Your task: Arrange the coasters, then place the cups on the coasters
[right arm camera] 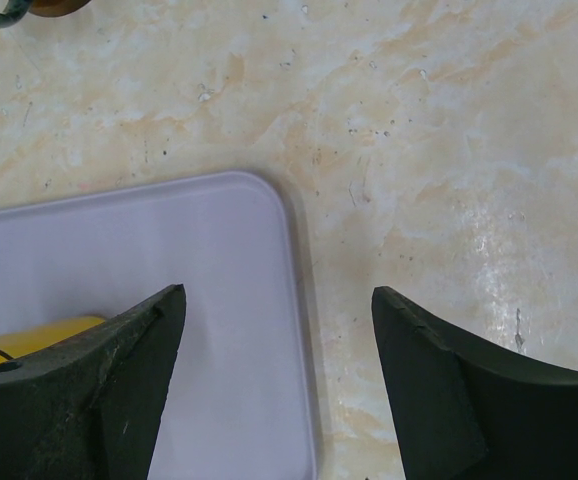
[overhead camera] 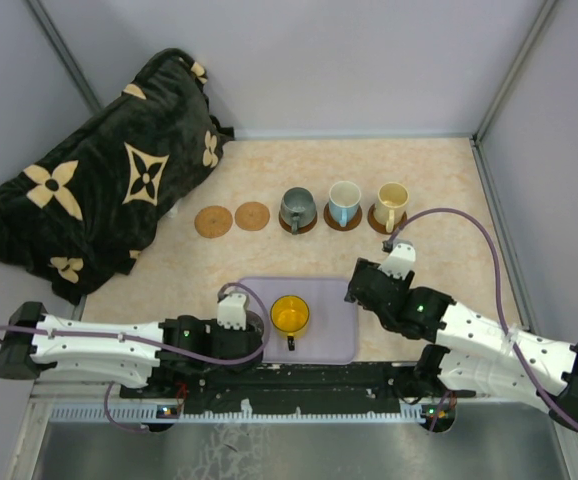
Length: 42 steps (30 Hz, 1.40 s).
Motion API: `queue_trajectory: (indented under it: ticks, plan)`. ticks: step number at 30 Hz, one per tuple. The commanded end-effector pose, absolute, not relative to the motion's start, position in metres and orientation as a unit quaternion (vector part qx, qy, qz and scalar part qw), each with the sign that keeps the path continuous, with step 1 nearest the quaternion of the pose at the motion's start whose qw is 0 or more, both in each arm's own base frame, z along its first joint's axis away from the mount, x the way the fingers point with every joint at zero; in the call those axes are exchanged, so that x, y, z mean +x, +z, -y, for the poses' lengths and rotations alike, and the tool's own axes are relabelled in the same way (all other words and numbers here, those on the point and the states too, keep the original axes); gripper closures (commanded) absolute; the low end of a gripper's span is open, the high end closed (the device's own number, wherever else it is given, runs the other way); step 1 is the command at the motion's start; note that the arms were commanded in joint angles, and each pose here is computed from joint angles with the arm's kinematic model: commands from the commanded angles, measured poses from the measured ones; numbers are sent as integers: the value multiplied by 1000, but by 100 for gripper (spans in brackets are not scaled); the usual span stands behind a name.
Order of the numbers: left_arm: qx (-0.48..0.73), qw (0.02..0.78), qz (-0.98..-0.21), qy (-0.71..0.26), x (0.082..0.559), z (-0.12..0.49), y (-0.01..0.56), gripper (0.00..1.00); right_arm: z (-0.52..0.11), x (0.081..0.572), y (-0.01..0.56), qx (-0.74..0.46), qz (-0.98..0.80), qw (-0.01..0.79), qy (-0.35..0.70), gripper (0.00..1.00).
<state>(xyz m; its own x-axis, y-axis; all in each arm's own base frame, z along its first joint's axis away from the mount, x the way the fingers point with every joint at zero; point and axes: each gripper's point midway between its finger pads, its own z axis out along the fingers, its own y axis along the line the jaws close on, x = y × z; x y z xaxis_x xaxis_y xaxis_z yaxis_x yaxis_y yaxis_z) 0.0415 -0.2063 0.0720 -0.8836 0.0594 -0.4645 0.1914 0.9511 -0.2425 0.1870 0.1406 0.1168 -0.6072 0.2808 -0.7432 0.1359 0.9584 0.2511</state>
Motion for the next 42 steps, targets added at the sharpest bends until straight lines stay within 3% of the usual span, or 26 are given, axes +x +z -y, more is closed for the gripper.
queue_trajectory:
  ticks: [1, 6, 8, 11, 16, 25, 39, 42]
  plan:
    - [18, 253, -959, -124, 51, 190, 74, 43, -146, 191, 124, 132, -883, 438, 104, 25]
    - [-8, 253, -961, -115, 52, 175, 74, 64, -145, 191, 122, 135, -883, 438, 102, 25]
    - [-10, 253, -960, -117, 52, 174, 75, 68, -145, 191, 122, 137, -883, 437, 103, 25]
    - [-6, 256, -960, -114, 53, 173, 75, 64, -147, 191, 121, 137, -884, 435, 104, 25]
    - [1, 266, -958, -105, 56, 176, 72, 51, -149, 191, 121, 137, -884, 435, 105, 25]
    - [13, 275, -958, -84, 59, 179, 64, 50, -147, 191, 121, 137, -884, 435, 104, 24]
    - [18, 303, -951, -66, 69, 178, 61, 87, -148, 191, 118, 138, -884, 434, 105, 24]
    - [20, 313, -947, -64, 73, 179, 65, 89, -148, 191, 118, 138, -884, 435, 106, 25]
